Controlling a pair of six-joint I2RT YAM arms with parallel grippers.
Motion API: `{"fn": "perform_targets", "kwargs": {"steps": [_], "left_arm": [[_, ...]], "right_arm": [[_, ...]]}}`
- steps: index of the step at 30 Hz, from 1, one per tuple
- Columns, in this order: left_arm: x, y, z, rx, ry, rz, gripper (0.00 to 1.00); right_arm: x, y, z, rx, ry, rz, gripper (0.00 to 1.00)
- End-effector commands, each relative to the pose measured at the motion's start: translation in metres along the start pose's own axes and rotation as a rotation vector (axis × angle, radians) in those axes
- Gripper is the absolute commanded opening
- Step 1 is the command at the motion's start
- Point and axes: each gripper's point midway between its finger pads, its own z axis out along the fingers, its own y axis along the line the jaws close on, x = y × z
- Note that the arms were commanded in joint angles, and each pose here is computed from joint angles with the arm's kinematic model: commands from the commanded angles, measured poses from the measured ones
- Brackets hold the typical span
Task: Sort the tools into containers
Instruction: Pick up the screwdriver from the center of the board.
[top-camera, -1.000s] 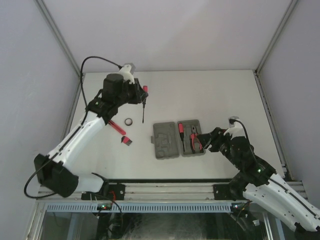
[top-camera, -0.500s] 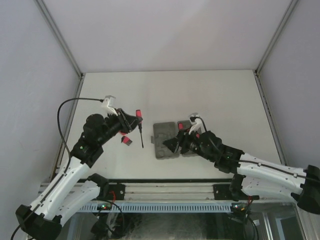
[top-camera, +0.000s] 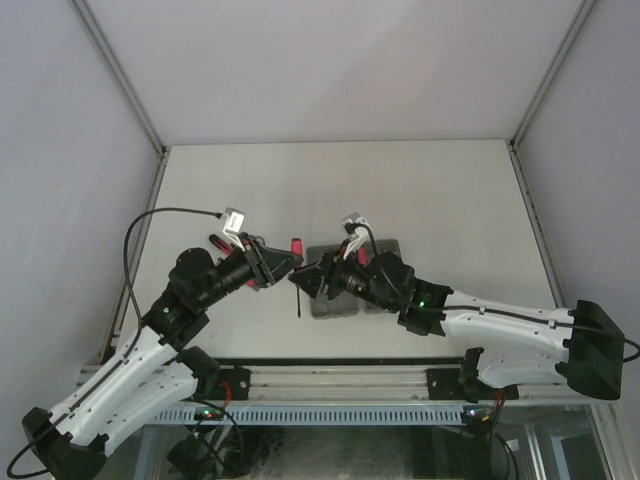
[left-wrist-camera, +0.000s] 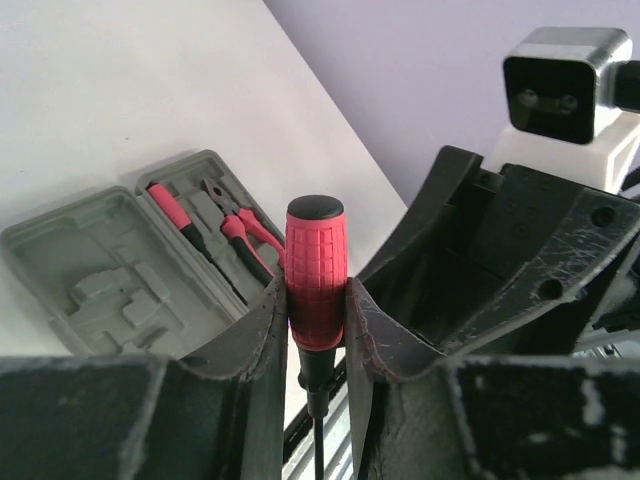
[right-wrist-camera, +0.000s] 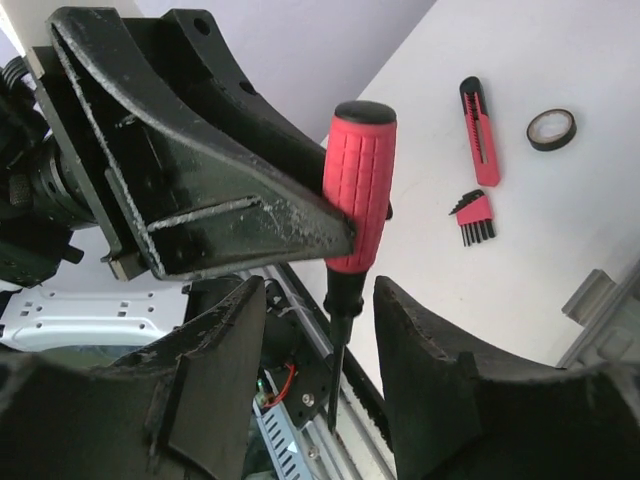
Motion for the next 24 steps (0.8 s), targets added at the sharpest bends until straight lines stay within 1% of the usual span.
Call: {"fn": "perform_targets", "kwargs": {"steps": [1,5,9,11,12,14,18,19,21,24], "left_arm": [[-0.008,-0.021,0.000,0.081,-0.039,0.008,0.00],[-0.009,-0.025,0.001,0.096,-0.044,0.008,0.00],[-0.008,-0.027,0.001,0.100,-0.041,0.007,0.00],[-0.009,-0.028,0.001,0.104,-0.043,0.006,0.03],[-0.010,-0.029,0.000,0.105,-0.045,0.007,0.07],[-0.012,-0.030,-0.001,0.102,-0.052,0.008,0.22],[-0.019,-0.033,-0.005,0.095,-0.067,0.013,0.47],[-0.021,-0.034,-0.006,0.093,-0.068,0.016,0.51],[-0.026,-0.037,-0.010,0.084,-0.075,0.025,0.57],[-0.033,-0.034,-0.017,0.032,-0.082,0.039,0.60]], "right_arm": [[-0.022,0.024,0.004,-0.071,-0.061,0.003,0.46],[-0.020,0.021,0.005,-0.057,-0.056,0.007,0.36],[-0.020,0.015,0.005,-0.032,-0.059,0.009,0.20],[-0.021,0.013,0.004,-0.022,-0.059,0.007,0.14],[-0.021,0.012,0.004,-0.016,-0.061,0.005,0.11],[-0.023,0.009,0.002,0.002,-0.066,0.005,0.07],[-0.029,-0.005,-0.004,0.071,-0.085,0.006,0.00],[-0.032,-0.009,-0.006,0.091,-0.093,0.003,0.00],[-0.039,-0.020,-0.011,0.147,-0.121,-0.010,0.00],[-0.052,-0.038,-0.022,0.248,-0.175,-0.045,0.00]]}}
